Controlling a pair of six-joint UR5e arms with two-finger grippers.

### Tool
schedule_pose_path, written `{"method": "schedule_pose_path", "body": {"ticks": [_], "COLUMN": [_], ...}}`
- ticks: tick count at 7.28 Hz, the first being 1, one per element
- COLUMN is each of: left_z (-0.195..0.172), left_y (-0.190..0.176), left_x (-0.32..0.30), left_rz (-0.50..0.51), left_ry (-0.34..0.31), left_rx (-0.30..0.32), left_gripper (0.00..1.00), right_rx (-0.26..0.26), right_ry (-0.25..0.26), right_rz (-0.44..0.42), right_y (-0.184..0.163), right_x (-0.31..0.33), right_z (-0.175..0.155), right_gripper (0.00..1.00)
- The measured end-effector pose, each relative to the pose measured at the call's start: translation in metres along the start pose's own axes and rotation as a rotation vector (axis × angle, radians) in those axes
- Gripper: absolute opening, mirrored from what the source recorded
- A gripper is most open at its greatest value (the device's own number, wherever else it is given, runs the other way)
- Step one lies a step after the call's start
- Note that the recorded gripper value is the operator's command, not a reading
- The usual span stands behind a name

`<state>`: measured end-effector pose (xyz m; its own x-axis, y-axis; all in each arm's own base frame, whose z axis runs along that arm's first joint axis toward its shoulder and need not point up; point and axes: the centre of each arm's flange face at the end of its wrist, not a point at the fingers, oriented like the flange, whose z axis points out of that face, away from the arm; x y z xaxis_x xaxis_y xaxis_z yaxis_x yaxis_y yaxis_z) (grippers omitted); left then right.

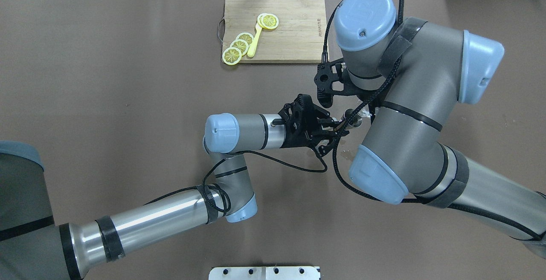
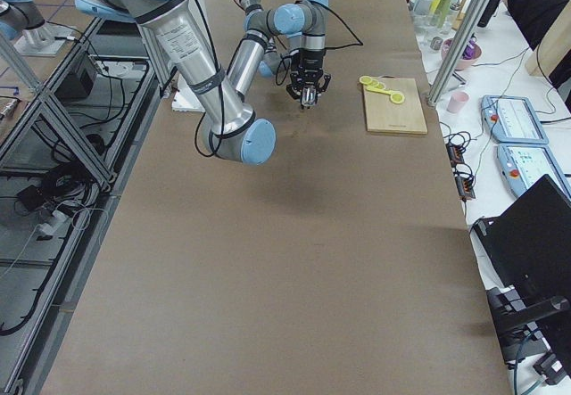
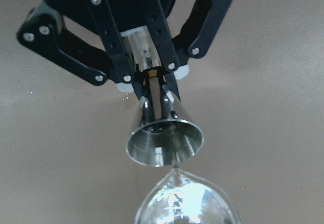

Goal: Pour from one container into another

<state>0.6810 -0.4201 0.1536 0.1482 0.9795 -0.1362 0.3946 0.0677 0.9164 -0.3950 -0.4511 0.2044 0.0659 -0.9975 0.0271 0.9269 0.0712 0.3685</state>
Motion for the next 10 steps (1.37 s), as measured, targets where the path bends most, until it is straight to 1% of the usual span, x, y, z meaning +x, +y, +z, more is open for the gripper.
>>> {"method": "schedule_pose_path", "body": {"ticks": [4,7,10], "left_z": [0.0002,0.0002,0.0000], "left_y": [-0.0005,-0.0007,-0.0008], "left_x": [0.0007,0.0008,0.0008], "left_rz": [0.000,0.000,0.000], "left_ry": [0.000,0.000,0.001], "left_rx": [0.001,0.002,0.003], "left_gripper": [0.00,0.00,0.00], "right_rx": [-0.010,-0.018,-0.002], "right_ry": [0.002,0.008,0.014], "right_rz": [-0.004,-0.022,-0.022], "right_y": [-0.0014,-0.0014,0.0023], "right_x": [0.0013,0.0022,0.0001], "right_z": [0.0021,-0.0028,-0.0074], "right_gripper": [0.00,0.00,0.00]}}
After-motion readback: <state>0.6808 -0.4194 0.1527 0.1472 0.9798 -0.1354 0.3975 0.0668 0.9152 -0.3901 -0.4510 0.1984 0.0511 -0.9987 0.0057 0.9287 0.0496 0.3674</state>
